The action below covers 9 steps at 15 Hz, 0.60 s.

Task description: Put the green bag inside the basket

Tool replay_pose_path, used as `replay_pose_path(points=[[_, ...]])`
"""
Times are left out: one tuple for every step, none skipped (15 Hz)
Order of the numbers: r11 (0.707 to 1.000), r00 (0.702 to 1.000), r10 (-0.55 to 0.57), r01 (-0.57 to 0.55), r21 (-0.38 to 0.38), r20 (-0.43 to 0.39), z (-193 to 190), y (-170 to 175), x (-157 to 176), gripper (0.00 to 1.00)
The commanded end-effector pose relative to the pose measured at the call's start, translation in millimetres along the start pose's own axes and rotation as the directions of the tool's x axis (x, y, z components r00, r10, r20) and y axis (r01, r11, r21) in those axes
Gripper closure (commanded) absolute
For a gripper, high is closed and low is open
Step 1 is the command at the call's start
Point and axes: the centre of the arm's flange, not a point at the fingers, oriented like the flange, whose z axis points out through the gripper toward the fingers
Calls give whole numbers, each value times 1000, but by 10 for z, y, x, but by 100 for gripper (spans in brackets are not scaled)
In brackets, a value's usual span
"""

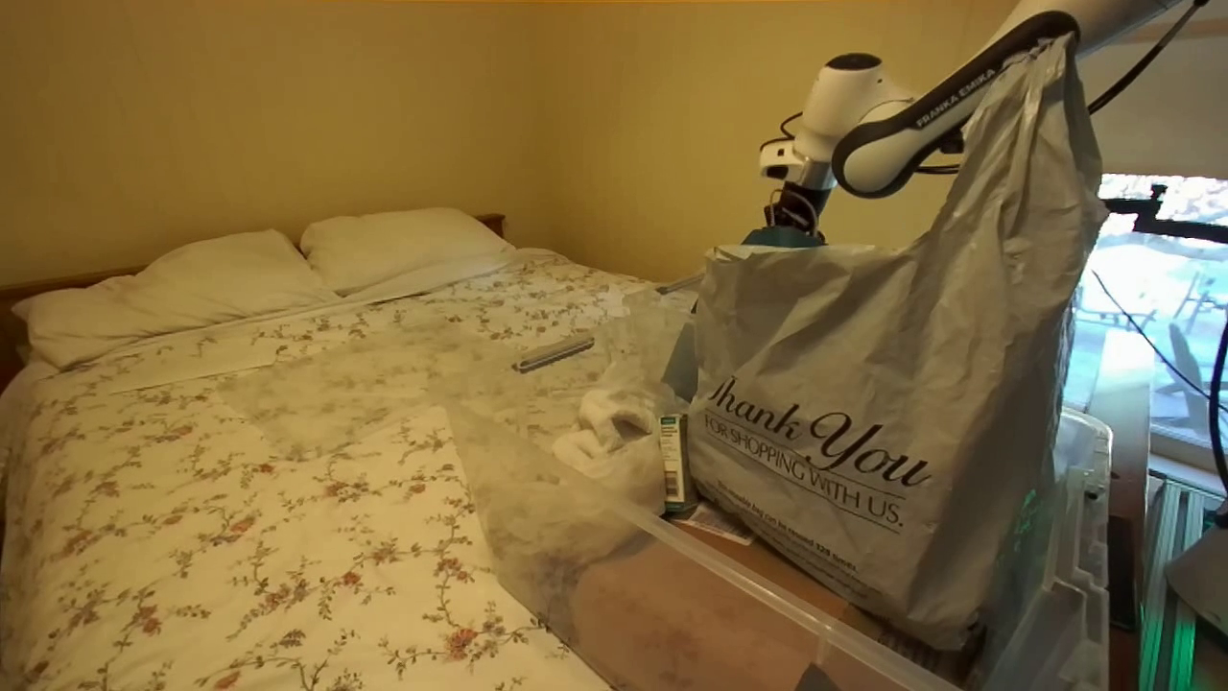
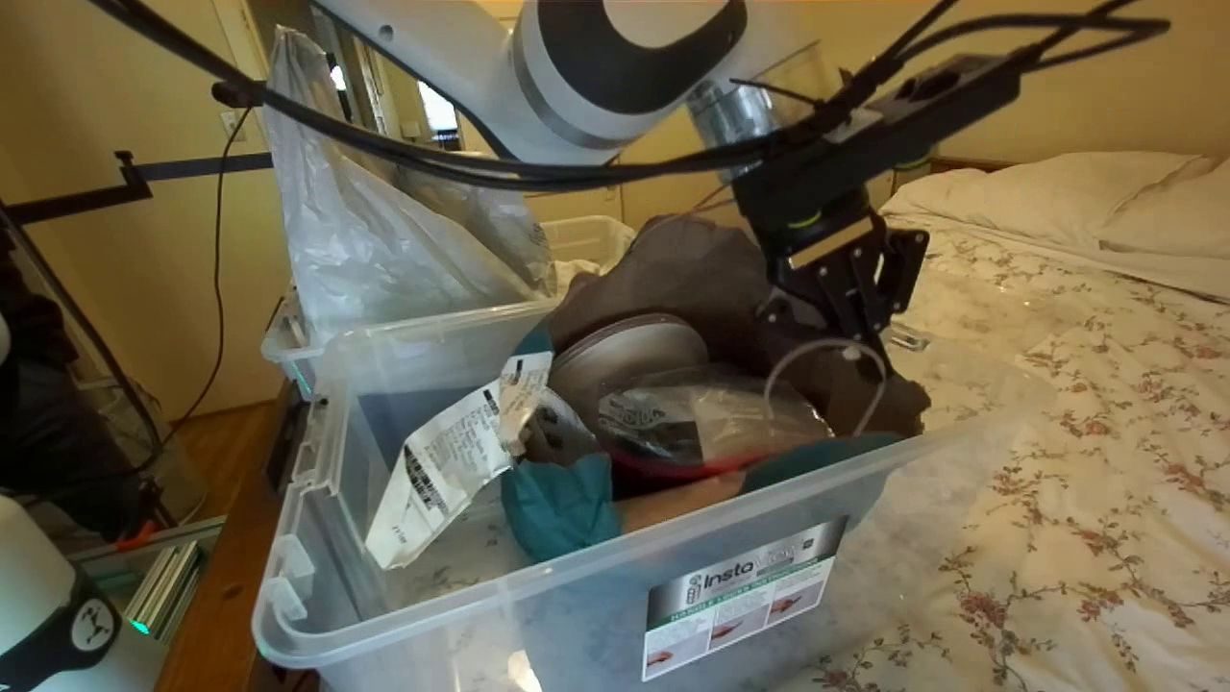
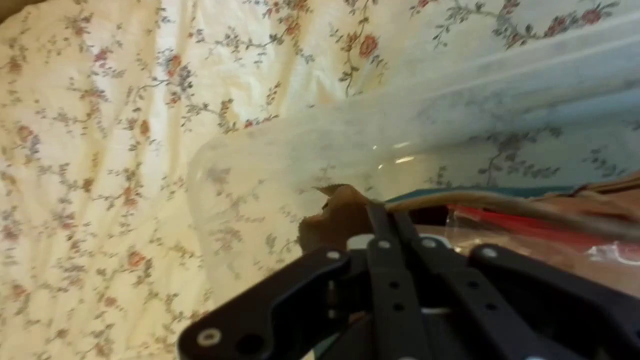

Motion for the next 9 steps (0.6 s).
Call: replay_pose_path(points=[[991, 990, 79, -91, -102, -118, -564, 335, 185, 99], [986, 984, 102, -119, -120, -144, -690, 422, 254, 99], [981, 978, 120, -143, -129, -171, -814, 510, 309, 99], [977, 971, 135, -164, -139, -199, -920, 568, 347, 99], [971, 964, 151, -186, -150, -221, -1021, 626, 370, 99], [966, 957, 164, -205, -158, -239, -1095, 681, 385, 99], [960, 950, 182, -228, -161, -254, -1137, 729, 396, 99], [956, 944, 198, -245, -159, -263, -1141, 771, 394, 99], [955, 944, 202, -249, -159, -262, -1137, 782, 394, 99]])
